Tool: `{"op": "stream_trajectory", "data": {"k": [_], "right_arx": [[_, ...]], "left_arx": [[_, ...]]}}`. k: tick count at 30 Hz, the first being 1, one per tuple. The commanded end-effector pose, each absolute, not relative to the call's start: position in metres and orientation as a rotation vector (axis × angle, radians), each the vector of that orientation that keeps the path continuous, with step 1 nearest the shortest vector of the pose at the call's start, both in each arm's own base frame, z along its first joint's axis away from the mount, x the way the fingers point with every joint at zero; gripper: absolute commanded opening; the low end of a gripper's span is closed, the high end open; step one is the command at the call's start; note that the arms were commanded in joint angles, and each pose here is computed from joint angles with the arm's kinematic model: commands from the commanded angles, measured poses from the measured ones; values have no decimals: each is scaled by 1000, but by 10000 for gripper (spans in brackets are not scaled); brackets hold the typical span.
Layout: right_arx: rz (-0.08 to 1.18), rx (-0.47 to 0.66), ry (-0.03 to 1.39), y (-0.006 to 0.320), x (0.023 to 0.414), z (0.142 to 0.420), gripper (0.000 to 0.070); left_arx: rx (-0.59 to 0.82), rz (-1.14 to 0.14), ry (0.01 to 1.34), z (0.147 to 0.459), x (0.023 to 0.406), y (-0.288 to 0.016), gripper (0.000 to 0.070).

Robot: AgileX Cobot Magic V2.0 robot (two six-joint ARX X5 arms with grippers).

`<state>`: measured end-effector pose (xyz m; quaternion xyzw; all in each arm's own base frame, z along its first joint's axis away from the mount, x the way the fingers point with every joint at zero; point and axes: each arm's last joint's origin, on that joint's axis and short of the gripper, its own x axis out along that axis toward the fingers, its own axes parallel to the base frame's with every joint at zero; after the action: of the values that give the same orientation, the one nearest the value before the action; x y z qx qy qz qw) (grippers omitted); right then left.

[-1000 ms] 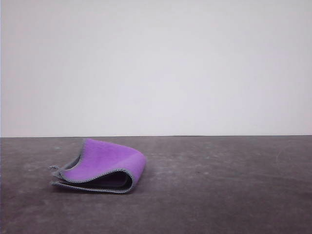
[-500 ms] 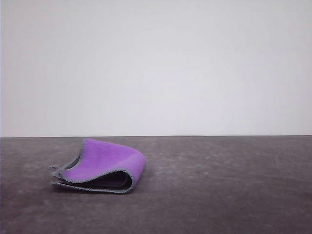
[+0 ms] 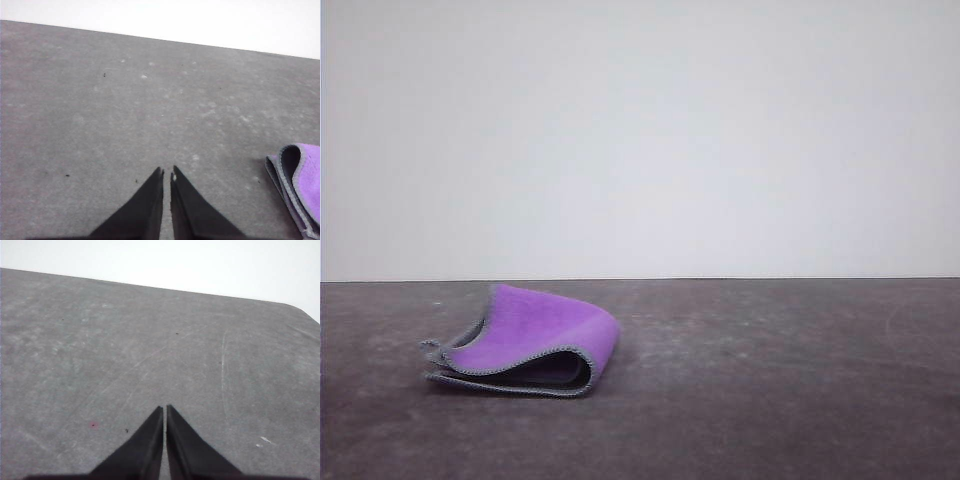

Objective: Fold clothes

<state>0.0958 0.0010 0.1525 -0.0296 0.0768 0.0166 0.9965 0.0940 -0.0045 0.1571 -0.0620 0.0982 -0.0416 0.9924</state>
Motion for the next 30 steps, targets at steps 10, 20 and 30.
{"op": "stream_trajectory", "data": {"k": [10,20,30], "right_arx": [[33,-47,145,1,96,152,6],[33,-47,145,1,96,152,6],[33,-47,145,1,96,152,6]], "left_arx": [[-126,-81,231,152,94,-4,16],[-126,-81,231,152,94,-4,16],[-126,-81,231,152,94,-4,16]]}}
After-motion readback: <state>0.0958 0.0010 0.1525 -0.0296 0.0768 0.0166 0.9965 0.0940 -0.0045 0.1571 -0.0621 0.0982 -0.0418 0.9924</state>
